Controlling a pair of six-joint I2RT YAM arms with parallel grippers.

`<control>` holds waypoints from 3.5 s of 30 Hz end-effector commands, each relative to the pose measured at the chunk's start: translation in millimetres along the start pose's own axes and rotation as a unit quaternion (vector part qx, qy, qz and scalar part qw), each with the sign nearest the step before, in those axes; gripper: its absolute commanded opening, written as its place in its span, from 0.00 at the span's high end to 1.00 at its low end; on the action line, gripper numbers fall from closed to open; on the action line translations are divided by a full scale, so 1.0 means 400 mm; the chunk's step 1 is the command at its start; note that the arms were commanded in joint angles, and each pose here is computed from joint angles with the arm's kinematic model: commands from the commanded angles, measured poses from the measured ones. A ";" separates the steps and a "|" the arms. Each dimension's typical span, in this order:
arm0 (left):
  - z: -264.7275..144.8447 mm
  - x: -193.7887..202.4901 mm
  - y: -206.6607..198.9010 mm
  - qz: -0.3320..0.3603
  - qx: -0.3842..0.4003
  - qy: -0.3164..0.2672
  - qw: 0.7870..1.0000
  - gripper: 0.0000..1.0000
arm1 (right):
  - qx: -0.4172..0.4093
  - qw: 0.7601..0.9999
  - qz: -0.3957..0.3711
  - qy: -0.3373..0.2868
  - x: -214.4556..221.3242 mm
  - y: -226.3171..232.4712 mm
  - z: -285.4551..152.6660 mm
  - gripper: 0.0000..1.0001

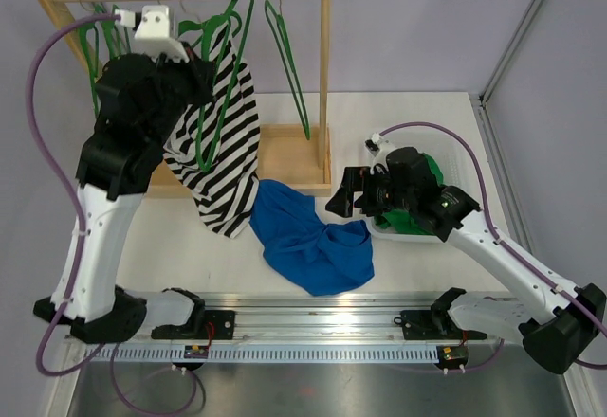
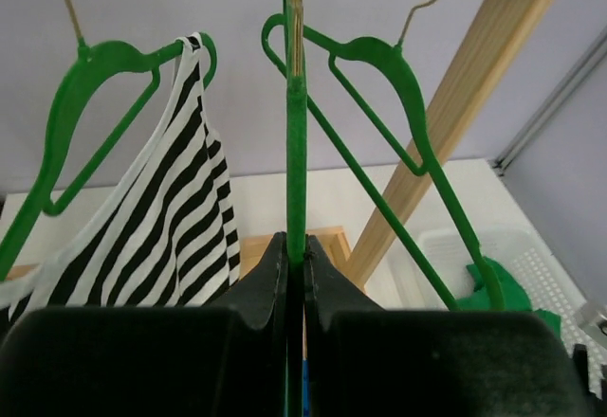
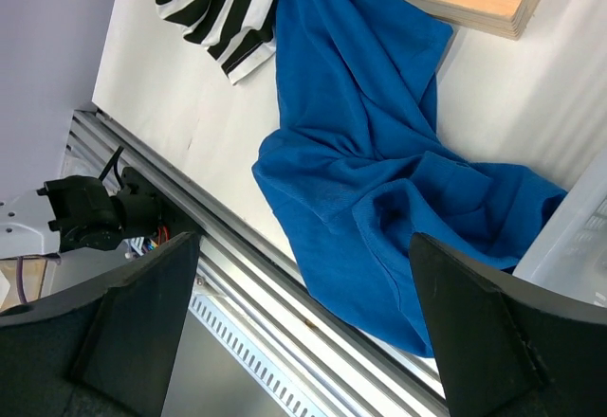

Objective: Remove the tank top from the hanger

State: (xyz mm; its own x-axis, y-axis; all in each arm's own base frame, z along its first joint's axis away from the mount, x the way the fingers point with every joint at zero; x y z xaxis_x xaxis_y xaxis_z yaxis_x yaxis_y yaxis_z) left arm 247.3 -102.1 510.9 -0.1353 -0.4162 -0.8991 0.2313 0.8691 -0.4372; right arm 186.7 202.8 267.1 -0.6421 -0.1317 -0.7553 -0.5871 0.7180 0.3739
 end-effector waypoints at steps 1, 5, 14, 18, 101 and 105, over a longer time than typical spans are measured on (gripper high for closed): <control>0.073 -0.065 -0.017 0.030 -0.020 -0.035 0.999 1.00 | 0.005 0.999 -0.009 -0.044 -0.032 0.007 -0.021 0.00; 0.165 -0.077 -0.025 0.044 -0.030 -0.051 0.997 1.00 | -0.003 0.999 -0.004 -0.045 -0.030 0.010 -0.016 0.01; 0.319 -0.050 -0.029 0.083 -0.038 -0.037 0.995 1.00 | -0.034 0.999 0.012 -0.028 -0.007 0.017 0.010 0.01; 0.341 0.011 -0.006 0.084 -0.057 0.006 0.995 1.00 | -0.041 0.999 0.015 -0.023 0.002 0.016 0.021 0.00; -0.369 0.322 0.357 -0.016 -0.220 -0.118 0.968 0.01 | 0.389 0.903 -0.109 -0.146 -0.374 -0.180 -0.288 1.00; -0.377 0.311 0.355 -0.027 -0.222 -0.128 0.966 0.01 | 0.375 0.922 -0.026 -0.095 -0.259 -0.336 -0.177 1.00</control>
State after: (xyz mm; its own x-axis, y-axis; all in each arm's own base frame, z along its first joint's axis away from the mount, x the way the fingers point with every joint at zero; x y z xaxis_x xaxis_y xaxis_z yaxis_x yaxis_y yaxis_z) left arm 120.2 4.2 326.8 0.0273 -0.4195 -0.9074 -0.2013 0.8868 -0.4160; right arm 279.6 72.5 383.3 -0.3924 -0.1838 -0.9012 -0.0009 0.9799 -0.1995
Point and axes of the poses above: each gripper's point midway between its finger pads, its own z axis out along the fingers, its own y axis along the line the jaws close on, x = y × z, the point moved 7 cm from there along -z, back along the fingers, and after that the axes turned 15 degrees about -z, right-handed, at the moved point
